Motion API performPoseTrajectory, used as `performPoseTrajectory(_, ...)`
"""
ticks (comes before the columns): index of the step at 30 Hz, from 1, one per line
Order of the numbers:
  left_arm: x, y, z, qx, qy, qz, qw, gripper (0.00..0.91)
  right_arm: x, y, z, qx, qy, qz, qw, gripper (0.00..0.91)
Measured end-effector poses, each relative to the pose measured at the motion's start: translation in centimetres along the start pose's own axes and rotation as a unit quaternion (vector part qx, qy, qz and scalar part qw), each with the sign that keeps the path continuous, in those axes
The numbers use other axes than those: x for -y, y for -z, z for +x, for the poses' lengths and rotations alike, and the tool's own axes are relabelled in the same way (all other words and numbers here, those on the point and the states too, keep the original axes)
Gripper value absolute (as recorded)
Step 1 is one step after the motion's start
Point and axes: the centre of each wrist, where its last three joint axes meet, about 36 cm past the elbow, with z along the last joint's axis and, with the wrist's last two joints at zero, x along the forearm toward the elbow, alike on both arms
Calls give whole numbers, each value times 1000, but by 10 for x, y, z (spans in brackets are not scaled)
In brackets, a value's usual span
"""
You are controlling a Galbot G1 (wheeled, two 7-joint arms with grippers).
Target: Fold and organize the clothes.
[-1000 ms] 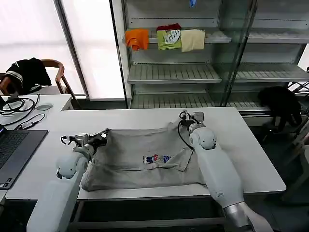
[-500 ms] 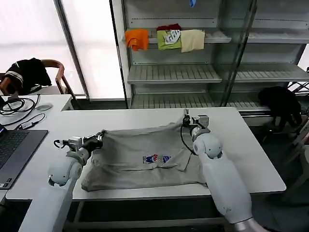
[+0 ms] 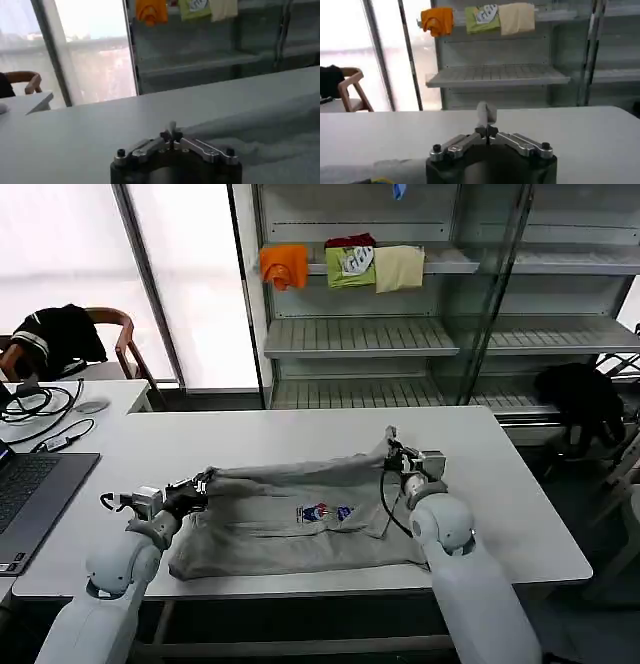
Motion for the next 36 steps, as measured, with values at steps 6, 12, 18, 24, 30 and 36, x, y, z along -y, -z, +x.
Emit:
performPoseTrajectory(6, 7, -10, 15, -3, -3, -4, 1000, 20, 1, -17, 29, -6, -5, 0, 1000, 0)
performPoseTrajectory(12, 15, -23, 27, -9, -6, -6, 1000, 20, 3, -36, 53, -16, -11, 2, 1000, 0)
performPoseTrajectory(18, 20, -35, 37, -16, -7, -9, 1000, 20, 9, -54, 69, -31, -21, 3, 999, 0)
performPoseTrajectory(24, 23, -44, 43, -27, -4, -14, 1000, 20, 11, -65, 82, -40, -25, 5, 999, 0)
performPoseTrajectory(30, 28, -53, 47, -30, -7, -18, 999, 20, 8, -76, 92, -49, -25, 7, 998, 0)
performPoseTrajectory(36, 32, -55, 48, -29, -8, -21, 999, 232, 7, -84, 95, -52, -27, 6, 998, 0)
